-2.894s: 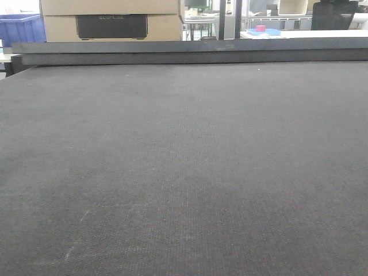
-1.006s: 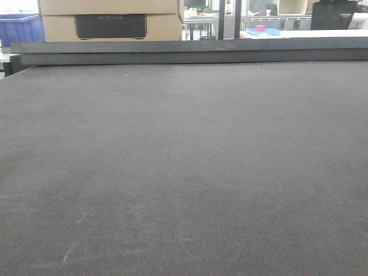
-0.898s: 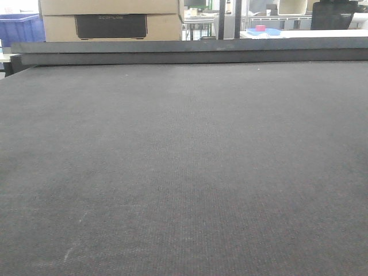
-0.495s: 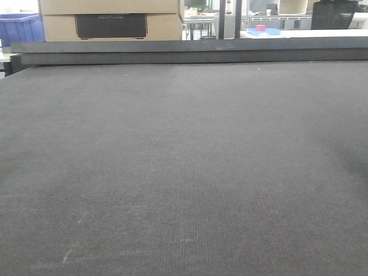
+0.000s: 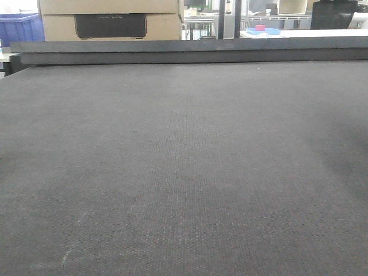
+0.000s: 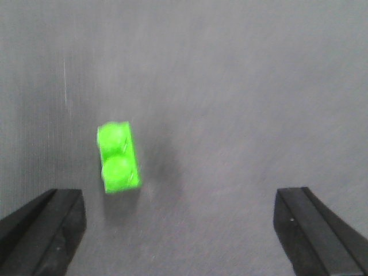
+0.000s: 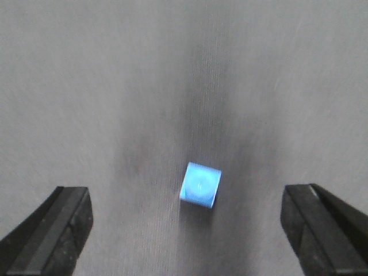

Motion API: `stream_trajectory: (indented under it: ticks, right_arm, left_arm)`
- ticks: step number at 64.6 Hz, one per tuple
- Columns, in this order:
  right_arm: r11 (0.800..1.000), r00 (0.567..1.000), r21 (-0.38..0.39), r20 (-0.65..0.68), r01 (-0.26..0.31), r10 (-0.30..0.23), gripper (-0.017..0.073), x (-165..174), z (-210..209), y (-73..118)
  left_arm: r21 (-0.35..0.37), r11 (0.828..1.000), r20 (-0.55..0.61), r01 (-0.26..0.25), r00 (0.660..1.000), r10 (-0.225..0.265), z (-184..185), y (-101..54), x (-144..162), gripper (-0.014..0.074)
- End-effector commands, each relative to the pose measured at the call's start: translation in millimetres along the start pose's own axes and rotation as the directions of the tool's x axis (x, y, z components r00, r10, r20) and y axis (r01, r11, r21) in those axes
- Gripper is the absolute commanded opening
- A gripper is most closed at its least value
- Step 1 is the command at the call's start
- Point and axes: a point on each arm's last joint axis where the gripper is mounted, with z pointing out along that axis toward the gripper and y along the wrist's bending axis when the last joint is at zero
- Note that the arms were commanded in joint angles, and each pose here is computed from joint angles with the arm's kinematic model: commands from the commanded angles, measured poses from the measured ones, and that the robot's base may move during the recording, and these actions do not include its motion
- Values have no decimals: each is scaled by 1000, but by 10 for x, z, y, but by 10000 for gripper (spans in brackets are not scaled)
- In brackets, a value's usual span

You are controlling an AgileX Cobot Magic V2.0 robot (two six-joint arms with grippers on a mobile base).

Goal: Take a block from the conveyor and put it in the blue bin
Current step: 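Close the right gripper on the blue cube and lift it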

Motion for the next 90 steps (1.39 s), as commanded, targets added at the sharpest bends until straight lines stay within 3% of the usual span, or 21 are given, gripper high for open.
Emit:
stream_trajectory:
  ticks: [1, 9, 27, 57, 79, 85, 90]
  right_arm:
    - [999, 997, 29, -72, -38, 40, 569, -53, 194, -40]
    - [991, 987, 106, -131, -84, 97, 569, -109, 466, -129]
    - [986, 958, 126, -250, -111, 140, 569, -43, 1039, -184]
    - [984, 967, 121, -201, -135, 157, 553, 183, 1344, -212]
    - [982, 943, 131, -285, -138, 171, 243, 260, 1324, -207]
    - [981, 931, 137, -322, -136, 174, 93, 293, 1324, -207]
    - [981, 928, 137, -329, -136, 175, -88, 299, 1322, -207]
  left_arm:
    - [-2, 1000, -37, 7, 999, -7, 92, -7, -32, 567]
    - [-2, 1000, -63, 7, 998, -7, 166, -7, -48, 567]
    - [-4, 1000, -72, 5, 997, -6, 167, -6, -39, 567]
    - [-4, 1000, -95, 5, 995, -6, 165, -5, -19, 567]
    - [-4, 1000, -97, 5, 995, -6, 165, -5, -17, 567]
    - [-5, 1000, -99, 5, 995, -6, 165, -5, -15, 567]
    - [-5, 1000, -107, 5, 994, -6, 164, -5, -8, 567]
